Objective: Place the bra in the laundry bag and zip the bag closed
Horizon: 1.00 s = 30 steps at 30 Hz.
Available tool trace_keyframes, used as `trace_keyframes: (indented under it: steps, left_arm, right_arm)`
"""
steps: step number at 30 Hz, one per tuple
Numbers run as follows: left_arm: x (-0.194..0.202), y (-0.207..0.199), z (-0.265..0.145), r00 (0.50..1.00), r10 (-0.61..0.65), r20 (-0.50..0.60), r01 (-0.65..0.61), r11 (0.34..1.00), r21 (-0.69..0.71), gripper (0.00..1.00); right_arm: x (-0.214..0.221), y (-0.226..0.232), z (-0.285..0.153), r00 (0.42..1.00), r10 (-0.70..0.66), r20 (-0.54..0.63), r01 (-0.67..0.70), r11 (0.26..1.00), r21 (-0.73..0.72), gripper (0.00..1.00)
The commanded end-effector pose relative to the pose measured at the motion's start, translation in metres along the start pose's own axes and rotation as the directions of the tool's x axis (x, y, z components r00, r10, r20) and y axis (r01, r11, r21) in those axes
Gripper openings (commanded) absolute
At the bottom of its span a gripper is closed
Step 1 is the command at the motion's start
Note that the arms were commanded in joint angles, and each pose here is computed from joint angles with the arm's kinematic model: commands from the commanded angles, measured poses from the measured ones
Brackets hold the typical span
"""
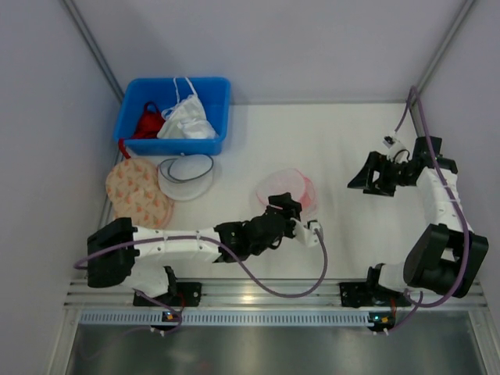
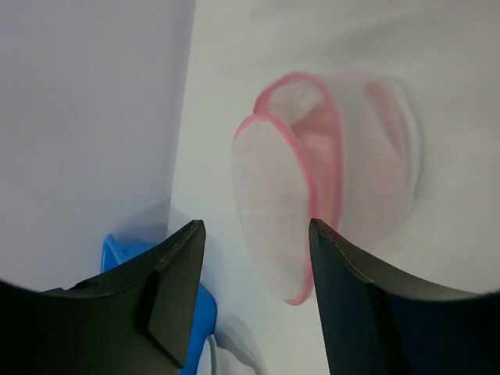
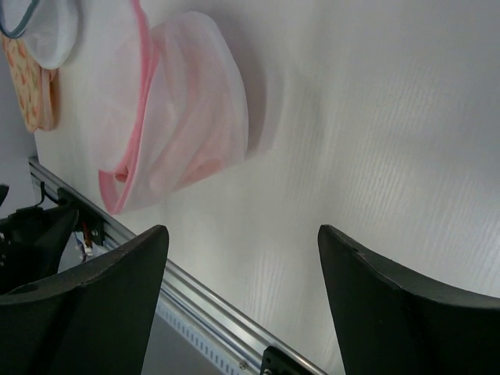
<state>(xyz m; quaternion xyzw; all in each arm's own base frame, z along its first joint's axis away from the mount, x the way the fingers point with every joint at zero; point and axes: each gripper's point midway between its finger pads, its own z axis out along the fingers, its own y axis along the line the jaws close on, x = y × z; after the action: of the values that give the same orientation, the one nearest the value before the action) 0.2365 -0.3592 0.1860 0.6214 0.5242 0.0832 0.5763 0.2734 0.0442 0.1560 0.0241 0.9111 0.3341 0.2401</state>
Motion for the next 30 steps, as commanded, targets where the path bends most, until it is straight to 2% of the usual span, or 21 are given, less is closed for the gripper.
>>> trace_keyframes:
  steps: [1,2,3,5,6,8,9,11,12,13,15,17,19,20,22,25,27,30]
  left_arm:
    - [-0.054,0.021,-0.034,0.971,-0.128,0.204,0.141,0.989,-0.049,0.64]
    - [-0.058,0.012,-0.037,0.965,-0.152,0.215,0.153,0.988,0.012,0.65]
    - [-0.069,0.020,-0.046,0.940,-0.252,0.231,0.249,0.967,0.046,0.65]
    - [-0.077,0.024,-0.061,0.910,-0.345,0.228,0.320,0.937,0.141,0.63]
    - [-0.080,0.023,-0.067,0.865,-0.453,0.215,0.418,0.888,0.189,0.62]
    - [-0.066,0.033,-0.071,0.809,-0.562,0.173,0.522,0.822,0.227,0.60]
    - [-0.063,0.033,-0.080,0.746,-0.650,0.146,0.599,0.750,0.280,0.59]
    - [-0.030,0.050,-0.075,0.673,-0.735,0.077,0.707,0.671,0.225,0.57]
    - [-0.020,0.044,-0.079,0.625,-0.781,0.016,0.753,0.608,0.251,0.57]
    - [0.005,0.055,-0.074,0.594,-0.804,-0.021,0.791,0.579,0.200,0.55]
    - [0.024,0.047,-0.074,0.505,-0.857,-0.106,0.855,0.480,0.193,0.54]
    - [0.063,0.037,-0.072,0.424,-0.883,-0.201,0.905,0.412,0.102,0.50]
    - [0.094,0.031,-0.070,0.310,-0.918,-0.245,0.946,0.323,-0.012,0.49]
    - [0.107,0.019,-0.070,0.268,-0.922,-0.280,0.957,0.288,-0.034,0.47]
    - [0.118,0.013,-0.069,0.152,-0.939,-0.309,0.983,0.175,-0.050,0.46]
    - [0.122,0.000,-0.064,0.054,-0.930,-0.363,0.995,0.079,-0.053,0.40]
    - [0.125,-0.010,-0.060,-0.003,-0.921,-0.391,0.996,0.031,-0.081,0.40]
    - [0.126,-0.025,-0.051,-0.079,-0.894,-0.442,0.994,-0.036,-0.104,0.40]
  right_arm:
    - [-0.019,0.006,-0.012,0.994,-0.077,0.072,0.077,0.997,0.003,0.78]
    - [-0.021,0.006,-0.010,0.994,-0.077,0.074,0.077,0.997,-0.003,0.77]
    - [-0.023,0.006,-0.009,0.994,-0.075,0.077,0.076,0.997,-0.006,0.76]
    - [-0.029,0.003,-0.005,0.993,-0.082,0.089,0.083,0.997,-0.009,0.72]
    - [-0.030,0.004,-0.002,0.993,-0.080,0.088,0.081,0.997,-0.014,0.71]
    - [-0.037,0.001,0.005,0.991,-0.093,0.100,0.094,0.995,-0.010,0.68]
    - [-0.038,0.002,0.010,0.992,-0.094,0.089,0.096,0.995,-0.012,0.66]
    - [-0.041,-0.002,0.020,0.991,-0.110,0.082,0.110,0.994,-0.002,0.63]
    - [-0.041,-0.003,0.025,0.991,-0.114,0.073,0.114,0.993,0.004,0.61]
    - [-0.038,-0.007,0.035,0.992,-0.119,0.044,0.118,0.993,0.025,0.55]
    - [-0.038,-0.008,0.046,0.990,-0.138,0.028,0.137,0.990,0.033,0.50]
    - [-0.030,-0.007,0.064,0.988,-0.155,-0.015,0.156,0.987,0.037,0.42]
    - [-0.032,0.000,0.079,0.982,-0.188,-0.010,0.188,0.982,0.017,0.35]
    - [-0.031,0.000,0.086,0.981,-0.194,-0.015,0.194,0.981,0.007,0.33]
    - [-0.033,0.003,0.103,0.973,-0.229,-0.013,0.229,0.973,-0.005,0.27]
    - [-0.020,0.012,0.123,0.972,-0.230,-0.054,0.228,0.973,-0.040,0.21]
    - [-0.004,0.013,0.137,0.966,-0.240,-0.098,0.236,0.970,-0.058,0.19]
    - [0.002,0.019,0.152,0.957,-0.276,-0.090,0.269,0.960,-0.080,0.17]
